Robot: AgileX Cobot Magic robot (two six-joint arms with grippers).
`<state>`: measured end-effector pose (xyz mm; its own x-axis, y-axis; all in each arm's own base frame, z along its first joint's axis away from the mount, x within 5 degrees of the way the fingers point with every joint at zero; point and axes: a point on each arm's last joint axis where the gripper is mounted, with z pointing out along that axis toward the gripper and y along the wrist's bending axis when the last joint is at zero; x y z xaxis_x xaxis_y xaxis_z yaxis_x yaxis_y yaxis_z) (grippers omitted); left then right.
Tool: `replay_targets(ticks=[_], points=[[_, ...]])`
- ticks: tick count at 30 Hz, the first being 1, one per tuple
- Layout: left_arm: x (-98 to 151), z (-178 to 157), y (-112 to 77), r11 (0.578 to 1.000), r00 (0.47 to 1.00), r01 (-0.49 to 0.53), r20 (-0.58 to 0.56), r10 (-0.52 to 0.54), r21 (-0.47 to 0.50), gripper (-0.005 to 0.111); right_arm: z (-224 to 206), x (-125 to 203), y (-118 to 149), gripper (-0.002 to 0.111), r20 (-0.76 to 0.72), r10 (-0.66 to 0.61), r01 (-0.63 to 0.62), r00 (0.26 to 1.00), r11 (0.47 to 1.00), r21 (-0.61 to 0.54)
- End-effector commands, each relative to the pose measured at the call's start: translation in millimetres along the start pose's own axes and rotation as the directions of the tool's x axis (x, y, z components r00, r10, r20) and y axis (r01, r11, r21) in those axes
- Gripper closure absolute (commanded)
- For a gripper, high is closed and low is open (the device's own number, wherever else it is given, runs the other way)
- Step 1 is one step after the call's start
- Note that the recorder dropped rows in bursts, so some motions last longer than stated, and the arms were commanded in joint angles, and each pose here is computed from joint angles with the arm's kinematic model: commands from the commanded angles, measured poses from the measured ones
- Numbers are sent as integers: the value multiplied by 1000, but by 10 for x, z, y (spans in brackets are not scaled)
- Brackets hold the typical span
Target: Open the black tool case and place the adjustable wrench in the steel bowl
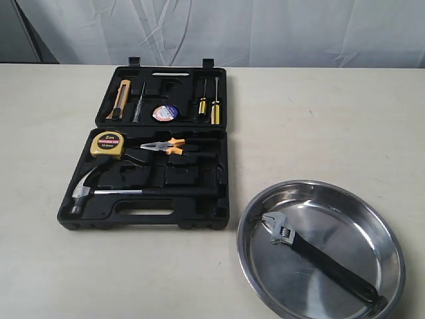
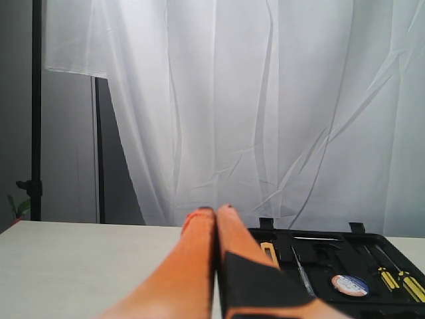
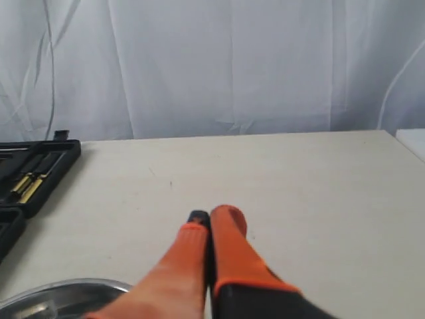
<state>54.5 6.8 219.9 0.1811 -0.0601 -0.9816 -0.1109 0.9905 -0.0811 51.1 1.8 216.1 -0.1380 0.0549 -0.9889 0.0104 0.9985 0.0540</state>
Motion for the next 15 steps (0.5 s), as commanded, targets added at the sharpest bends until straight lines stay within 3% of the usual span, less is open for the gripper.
replay_targets(ticks=[1,15], points=[[-14,4,-2,1000,1000,-2,4,2,2,106,14,119,-21,108,-69,3,-1,998,1000,27],[-14,4,-2,1000,1000,0,4,0,2,106,70,336,-48,108,-123,-17,23,992,999,44]])
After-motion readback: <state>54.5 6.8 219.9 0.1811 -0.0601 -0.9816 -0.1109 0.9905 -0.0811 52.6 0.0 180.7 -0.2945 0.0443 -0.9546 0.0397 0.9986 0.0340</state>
